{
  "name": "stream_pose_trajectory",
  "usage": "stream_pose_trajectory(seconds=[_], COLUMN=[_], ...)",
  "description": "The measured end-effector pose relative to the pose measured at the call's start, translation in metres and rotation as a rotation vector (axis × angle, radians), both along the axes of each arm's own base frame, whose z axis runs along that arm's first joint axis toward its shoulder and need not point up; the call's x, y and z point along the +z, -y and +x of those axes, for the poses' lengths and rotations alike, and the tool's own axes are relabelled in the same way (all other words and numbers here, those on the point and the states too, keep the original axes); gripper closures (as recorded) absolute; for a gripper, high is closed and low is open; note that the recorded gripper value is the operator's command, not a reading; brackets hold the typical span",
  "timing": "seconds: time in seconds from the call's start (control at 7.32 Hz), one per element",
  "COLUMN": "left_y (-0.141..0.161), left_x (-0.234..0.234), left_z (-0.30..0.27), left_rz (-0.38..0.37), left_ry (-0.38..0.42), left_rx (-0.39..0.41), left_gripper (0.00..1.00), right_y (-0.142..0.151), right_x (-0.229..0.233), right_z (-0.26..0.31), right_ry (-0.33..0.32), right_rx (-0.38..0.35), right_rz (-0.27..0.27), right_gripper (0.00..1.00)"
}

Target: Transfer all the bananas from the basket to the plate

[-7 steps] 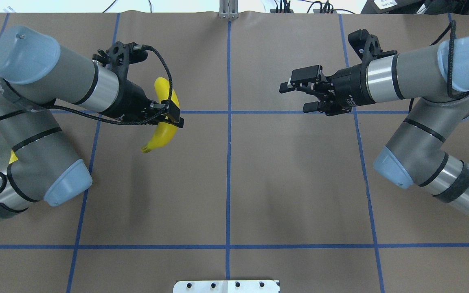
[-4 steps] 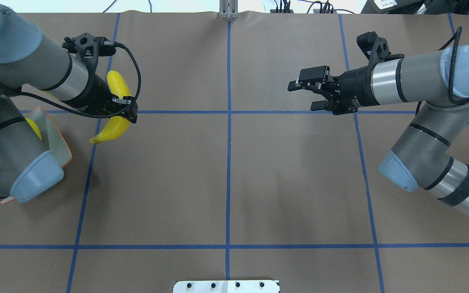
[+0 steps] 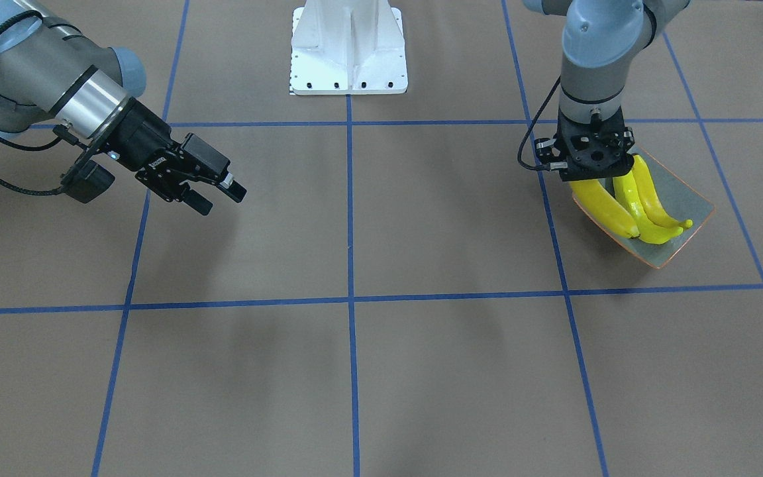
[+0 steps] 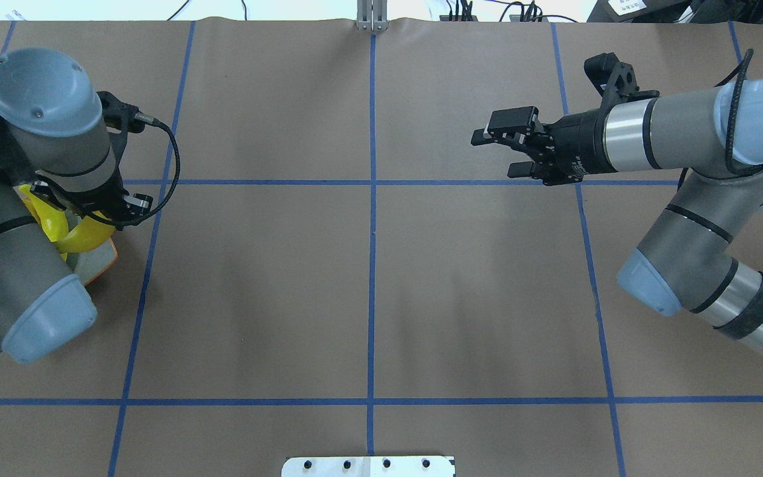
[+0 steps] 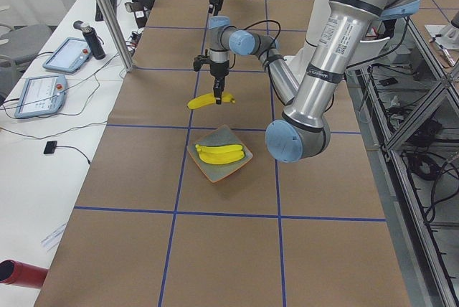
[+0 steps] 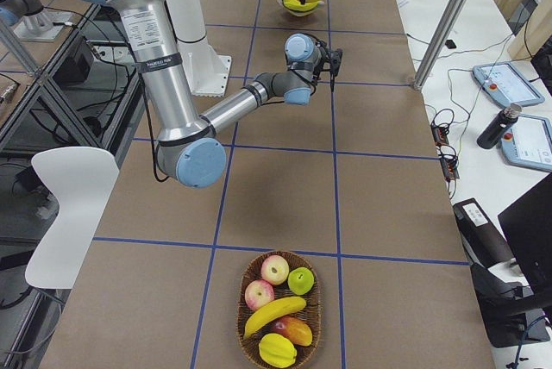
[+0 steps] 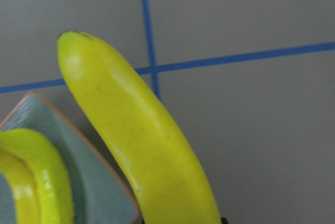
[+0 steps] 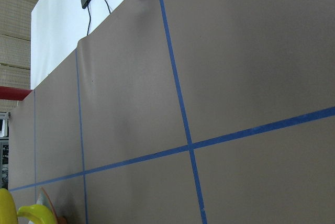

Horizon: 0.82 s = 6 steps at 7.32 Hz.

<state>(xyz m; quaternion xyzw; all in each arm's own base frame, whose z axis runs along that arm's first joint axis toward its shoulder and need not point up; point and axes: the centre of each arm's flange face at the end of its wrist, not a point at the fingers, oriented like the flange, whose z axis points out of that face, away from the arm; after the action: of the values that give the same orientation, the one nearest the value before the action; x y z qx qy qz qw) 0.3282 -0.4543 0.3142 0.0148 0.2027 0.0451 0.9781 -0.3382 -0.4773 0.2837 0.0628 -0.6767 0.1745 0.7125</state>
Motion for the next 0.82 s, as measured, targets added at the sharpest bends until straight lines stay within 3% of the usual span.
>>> stream_pose_trajectory(seconds=[0.41, 0.82], left_y=[-0.004, 0.003], left_x=[0.053, 0.086], left_z=[0.016, 0.026], left_rz=[-0.044, -0.068], left_ry=[0.157, 0.216], left_rx=[0.027, 0.105], left_gripper=[1.0, 1.0], right_y=[-0.003, -0.006], right_x=[-0.001, -0.001], right_z=[-0.005, -0.01], right_ry=[0.003, 0.004], right_rx=[0.003, -0.001], right_rz=[-0.002, -0.003], right_gripper=[0.0, 0.0])
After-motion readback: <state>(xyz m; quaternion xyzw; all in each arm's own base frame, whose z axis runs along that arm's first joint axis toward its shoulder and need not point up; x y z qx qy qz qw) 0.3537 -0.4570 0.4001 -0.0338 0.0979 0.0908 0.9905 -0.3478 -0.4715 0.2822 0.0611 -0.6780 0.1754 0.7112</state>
